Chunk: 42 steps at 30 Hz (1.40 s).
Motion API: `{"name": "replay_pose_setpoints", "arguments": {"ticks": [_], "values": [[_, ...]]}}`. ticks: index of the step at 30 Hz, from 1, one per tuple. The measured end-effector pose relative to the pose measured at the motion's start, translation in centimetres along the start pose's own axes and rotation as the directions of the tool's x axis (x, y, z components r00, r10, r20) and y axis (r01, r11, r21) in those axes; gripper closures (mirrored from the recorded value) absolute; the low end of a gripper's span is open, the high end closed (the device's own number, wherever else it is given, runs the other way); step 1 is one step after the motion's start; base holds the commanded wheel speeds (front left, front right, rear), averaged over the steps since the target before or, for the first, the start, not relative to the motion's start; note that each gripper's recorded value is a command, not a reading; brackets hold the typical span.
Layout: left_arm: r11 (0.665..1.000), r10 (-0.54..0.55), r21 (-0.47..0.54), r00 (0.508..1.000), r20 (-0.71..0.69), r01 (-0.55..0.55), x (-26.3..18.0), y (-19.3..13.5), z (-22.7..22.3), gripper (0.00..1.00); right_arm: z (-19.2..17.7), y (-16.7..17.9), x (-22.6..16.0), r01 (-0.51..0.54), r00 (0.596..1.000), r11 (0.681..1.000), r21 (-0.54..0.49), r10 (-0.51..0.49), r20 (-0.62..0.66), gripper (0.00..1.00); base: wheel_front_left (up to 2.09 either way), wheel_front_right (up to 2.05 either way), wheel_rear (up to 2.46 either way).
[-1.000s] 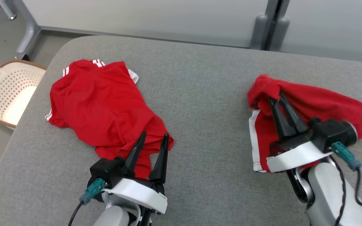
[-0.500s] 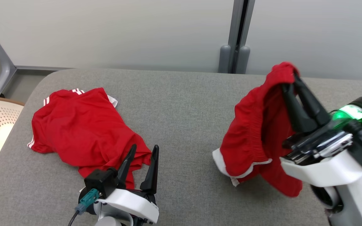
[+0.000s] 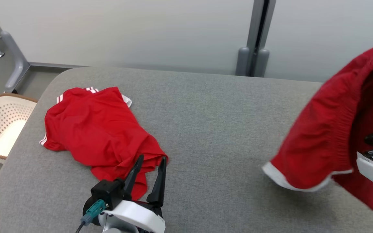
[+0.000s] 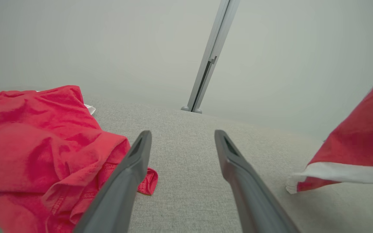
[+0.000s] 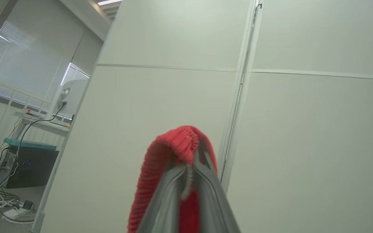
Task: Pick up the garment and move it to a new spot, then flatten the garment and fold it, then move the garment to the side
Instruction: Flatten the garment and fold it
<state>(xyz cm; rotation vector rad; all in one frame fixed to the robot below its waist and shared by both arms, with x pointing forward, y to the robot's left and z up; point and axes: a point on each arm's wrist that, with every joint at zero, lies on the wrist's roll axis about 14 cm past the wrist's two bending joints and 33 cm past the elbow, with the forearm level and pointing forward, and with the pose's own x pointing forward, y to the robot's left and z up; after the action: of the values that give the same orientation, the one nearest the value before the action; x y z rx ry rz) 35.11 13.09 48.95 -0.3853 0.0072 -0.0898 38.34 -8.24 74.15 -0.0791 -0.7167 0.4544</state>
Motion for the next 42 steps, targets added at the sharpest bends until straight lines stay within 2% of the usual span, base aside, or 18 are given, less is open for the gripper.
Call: {"name": "replay_pose_setpoints", "arguments": {"ticks": [3, 7, 11, 13, 14, 16, 18, 19, 21, 22, 24, 25, 26, 27, 31, 36, 39, 42], "values": [[1.000, 0.000, 0.012, 1.000, 0.009, 0.000, 0.4, 0.2, 0.4, 0.00, -2.5, -0.7, -0.1, -0.007, 0.996, 1.000, -0.025, 0.005, -0.086, 1.00, 0.00, 0.00, 0.00], [1.000, 0.002, 0.006, 0.999, 0.034, -0.003, 1.4, 0.4, 1.5, 0.00, -9.2, -1.7, -0.2, -0.021, 0.959, 1.000, -0.018, 0.015, -0.282, 1.00, 0.00, 0.00, 0.00], [1.000, 0.007, 0.001, 0.999, 0.031, -0.007, 2.8, 0.7, 1.6, 0.00, -16.6, -2.9, 0.7, -0.053, 0.887, 0.998, -0.017, 0.040, -0.460, 1.00, 0.00, 0.00, 0.00], [1.000, 0.014, -0.008, 1.000, 0.025, -0.014, 3.4, 0.9, 1.5, 0.00, -20.6, -3.1, 1.0, -0.096, 0.838, 0.995, -0.022, 0.069, -0.541, 1.00, 0.00, 0.00, 0.00], [1.000, 0.026, -0.010, 0.999, 0.021, -0.025, 3.7, 1.3, 1.4, 0.00, -22.3, -2.8, 1.3, -0.104, 0.820, 0.995, 0.002, 0.087, -0.565, 1.00, 0.00, 0.00, 0.00], [0.999, 0.046, -0.020, 0.999, 0.015, -0.046, 4.2, 1.9, 1.3, 0.00, -26.4, -2.6, 1.3, -0.164, 0.753, 0.986, -0.013, 0.116, -0.648, 1.00, 0.00, 0.00, 0.00], [0.998, 0.058, -0.025, 0.998, 0.003, -0.058, 4.8, 2.4, 1.0, 0.00, -29.8, -2.2, 1.5, -0.199, 0.703, 0.980, -0.006, 0.138, -0.697, 1.00, 0.00, 0.00, 0.00], [0.998, 0.058, -0.025, 0.998, 0.003, -0.058, 4.8, 2.4, 1.0, 0.00, -29.8, -2.2, 1.5, -0.199, 0.703, 0.980, -0.006, 0.138, -0.697, 1.00, 0.00, 0.00, 0.00], [0.997, 0.069, -0.029, 0.998, -0.009, -0.069, 5.2, 2.7, 0.6, 0.00, -32.8, -1.7, 1.7, -0.239, 0.657, 0.971, -0.004, 0.159, -0.737, 1.00, 0.00, 0.00, 0.00], [0.997, 0.072, -0.031, 0.997, -0.017, -0.073, 5.3, 2.8, 0.4, 0.00, -34.0, -1.3, 2.2, -0.247, 0.647, 0.969, 0.007, 0.170, -0.743, 1.00, 0.00, 0.00, 0.00], [0.995, 0.095, -0.030, 0.995, -0.030, -0.096, 5.3, 3.5, 0.0, 0.00, -35.9, -0.4, 3.2, -0.252, 0.634, 0.967, 0.029, 0.188, -0.751, 0.62, 0.00, 0.00, 0.00], [0.994, 0.106, -0.027, 0.994, -0.038, -0.108, 5.3, 3.8, -0.2, 0.00, -36.8, 0.2, 3.7, -0.262, 0.631, 0.964, 0.036, 0.200, -0.750, 0.62, 0.00, 0.00, 0.00], [0.993, 0.112, -0.023, 0.993, -0.045, -0.114, 5.3, 4.1, -0.4, 0.00, -37.5, 0.7, 4.2, -0.275, 0.626, 0.961, 0.041, 0.211, -0.751, 0.51, 0.00, 0.00, 0.00], [0.992, 0.122, -0.022, 0.991, -0.049, -0.123, 5.3, 4.3, -0.5, 0.00, -38.2, 1.4, 4.6, -0.287, 0.625, 0.957, 0.049, 0.226, -0.747, 0.00, 0.00, 0.00, 0.00], [0.986, 0.163, -0.016, 0.984, -0.071, -0.164, 5.0, 5.3, -1.2, 0.00, -40.5, 4.0, 5.3, -0.304, 0.602, 0.948, 0.099, 0.271, -0.751, 0.00, 0.00, 0.00, 0.00], [0.986, 0.166, -0.020, 0.983, -0.074, -0.168, 5.1, 5.4, -1.3, 0.00, -40.5, 4.1, 5.8, -0.266, 0.624, 0.956, 0.122, 0.267, -0.734, 0.00, 0.00, 0.00, 0.00], [0.990, 0.142, -0.012, 0.988, -0.062, -0.143, 5.5, 4.7, -1.0, 0.00, -40.1, 3.1, 4.1, -0.237, 0.599, 0.964, 0.123, 0.245, -0.763, 0.00, 0.00, 0.00, 0.00], [0.993, 0.121, -0.007, 0.992, -0.047, -0.121, 5.8, 4.2, -0.6, 0.00, -39.9, 3.1, 1.7, -0.246, 0.535, 0.960, 0.130, 0.247, -0.808, 0.00, 0.00, 0.00, 0.00]]}}
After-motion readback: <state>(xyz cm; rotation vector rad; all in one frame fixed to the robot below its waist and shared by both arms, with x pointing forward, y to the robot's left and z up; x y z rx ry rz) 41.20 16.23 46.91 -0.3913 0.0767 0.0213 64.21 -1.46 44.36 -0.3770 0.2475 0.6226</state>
